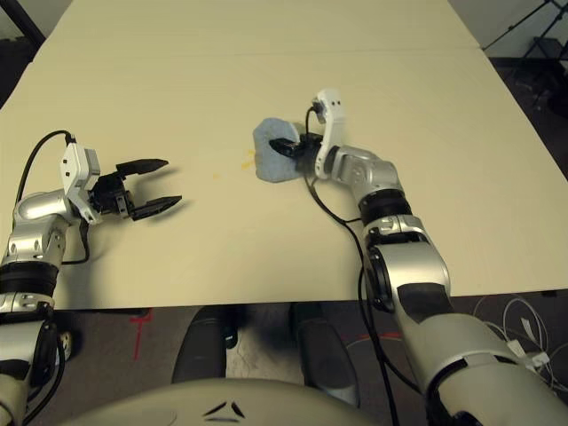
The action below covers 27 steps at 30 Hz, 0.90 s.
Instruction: Wipe the water off the table with a rag.
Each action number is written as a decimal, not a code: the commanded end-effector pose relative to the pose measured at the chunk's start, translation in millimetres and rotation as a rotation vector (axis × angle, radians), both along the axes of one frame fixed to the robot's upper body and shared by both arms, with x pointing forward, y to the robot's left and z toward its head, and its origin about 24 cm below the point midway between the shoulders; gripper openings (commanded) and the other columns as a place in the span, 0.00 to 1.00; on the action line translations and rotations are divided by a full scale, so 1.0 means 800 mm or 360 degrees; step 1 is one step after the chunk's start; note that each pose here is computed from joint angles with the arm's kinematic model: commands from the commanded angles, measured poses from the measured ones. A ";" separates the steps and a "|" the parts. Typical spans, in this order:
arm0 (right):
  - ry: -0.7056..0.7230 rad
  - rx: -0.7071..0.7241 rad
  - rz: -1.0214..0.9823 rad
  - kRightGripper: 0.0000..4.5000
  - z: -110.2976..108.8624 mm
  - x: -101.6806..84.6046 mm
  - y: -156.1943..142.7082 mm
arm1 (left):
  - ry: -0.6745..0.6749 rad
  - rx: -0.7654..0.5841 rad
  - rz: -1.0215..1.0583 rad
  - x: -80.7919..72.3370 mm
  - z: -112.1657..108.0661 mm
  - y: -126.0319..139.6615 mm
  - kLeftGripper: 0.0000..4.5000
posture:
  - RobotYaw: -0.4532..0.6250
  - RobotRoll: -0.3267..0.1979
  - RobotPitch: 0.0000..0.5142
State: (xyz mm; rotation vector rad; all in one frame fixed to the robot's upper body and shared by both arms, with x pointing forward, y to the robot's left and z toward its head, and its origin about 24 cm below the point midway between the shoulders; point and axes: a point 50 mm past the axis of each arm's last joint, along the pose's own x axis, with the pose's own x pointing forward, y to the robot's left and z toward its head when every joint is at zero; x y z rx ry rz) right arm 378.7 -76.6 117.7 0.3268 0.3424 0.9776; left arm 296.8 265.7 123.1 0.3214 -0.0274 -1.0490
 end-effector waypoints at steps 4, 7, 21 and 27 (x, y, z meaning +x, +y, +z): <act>0.0179 -0.0085 0.0286 0.01 -0.036 -0.031 0.073 | 0.0021 0.0041 0.0011 -0.005 -0.006 0.005 1.00 | 0.61 0.62 0.41; 0.0174 -0.0096 0.0351 0.01 -0.039 -0.040 0.096 | 0.0020 0.0041 0.0010 -0.005 -0.006 0.004 1.00 | 0.61 0.62 0.41; 0.0137 -0.0076 0.0288 0.01 -0.032 -0.032 0.079 | 0.0030 0.0044 0.0020 -0.006 -0.011 0.006 1.00 | 0.61 0.62 0.43; 0.0105 -0.0067 0.0163 0.01 -0.016 -0.015 0.010 | 0.0026 0.0040 0.0017 -0.004 -0.011 0.005 1.00 | 0.60 0.62 0.43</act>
